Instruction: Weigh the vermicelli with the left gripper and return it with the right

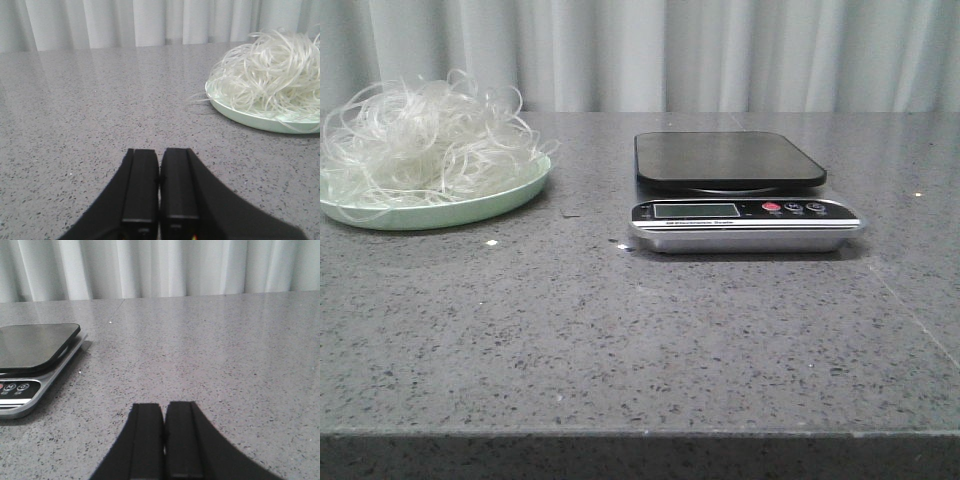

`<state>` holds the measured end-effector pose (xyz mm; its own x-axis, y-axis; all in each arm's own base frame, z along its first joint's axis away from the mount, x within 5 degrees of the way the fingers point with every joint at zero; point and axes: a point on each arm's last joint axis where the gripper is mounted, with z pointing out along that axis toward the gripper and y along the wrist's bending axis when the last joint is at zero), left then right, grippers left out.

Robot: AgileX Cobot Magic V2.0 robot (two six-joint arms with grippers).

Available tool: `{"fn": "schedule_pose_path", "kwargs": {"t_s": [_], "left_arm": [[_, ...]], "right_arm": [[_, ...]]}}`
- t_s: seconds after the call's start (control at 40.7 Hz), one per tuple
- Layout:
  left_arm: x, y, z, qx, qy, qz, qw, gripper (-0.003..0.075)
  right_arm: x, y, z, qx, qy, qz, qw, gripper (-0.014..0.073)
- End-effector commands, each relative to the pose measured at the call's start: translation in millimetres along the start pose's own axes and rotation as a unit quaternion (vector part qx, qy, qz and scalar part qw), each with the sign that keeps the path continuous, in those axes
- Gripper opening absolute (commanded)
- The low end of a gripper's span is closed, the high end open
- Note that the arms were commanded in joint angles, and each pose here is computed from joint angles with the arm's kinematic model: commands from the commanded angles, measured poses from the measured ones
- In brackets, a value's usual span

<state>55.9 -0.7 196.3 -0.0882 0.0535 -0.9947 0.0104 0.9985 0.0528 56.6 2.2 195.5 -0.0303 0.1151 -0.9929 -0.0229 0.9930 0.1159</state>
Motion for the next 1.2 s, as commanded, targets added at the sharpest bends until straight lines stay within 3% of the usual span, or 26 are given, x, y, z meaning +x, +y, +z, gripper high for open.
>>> {"fn": "schedule_pose_path", "kwargs": {"t_s": [0.0,0.81,1.179], "left_arm": [[-6,1,-2,-0.004,-0.046,-0.007,0.999,0.0136],[-8,1,-2,-0.006,-0.058,-0.007,0.998,0.0136],[-23,3,-5,-0.015,-0.143,-0.007,0.990,0.0136]], "right_arm": [[-11,0,-2,0.004,-0.052,0.001,0.999,0.0151],[-11,0,-2,0.004,-0.052,0.001,0.999,0.0151],[-11,0,-2,0.004,-0.052,0.001,0.999,0.0151]]}}
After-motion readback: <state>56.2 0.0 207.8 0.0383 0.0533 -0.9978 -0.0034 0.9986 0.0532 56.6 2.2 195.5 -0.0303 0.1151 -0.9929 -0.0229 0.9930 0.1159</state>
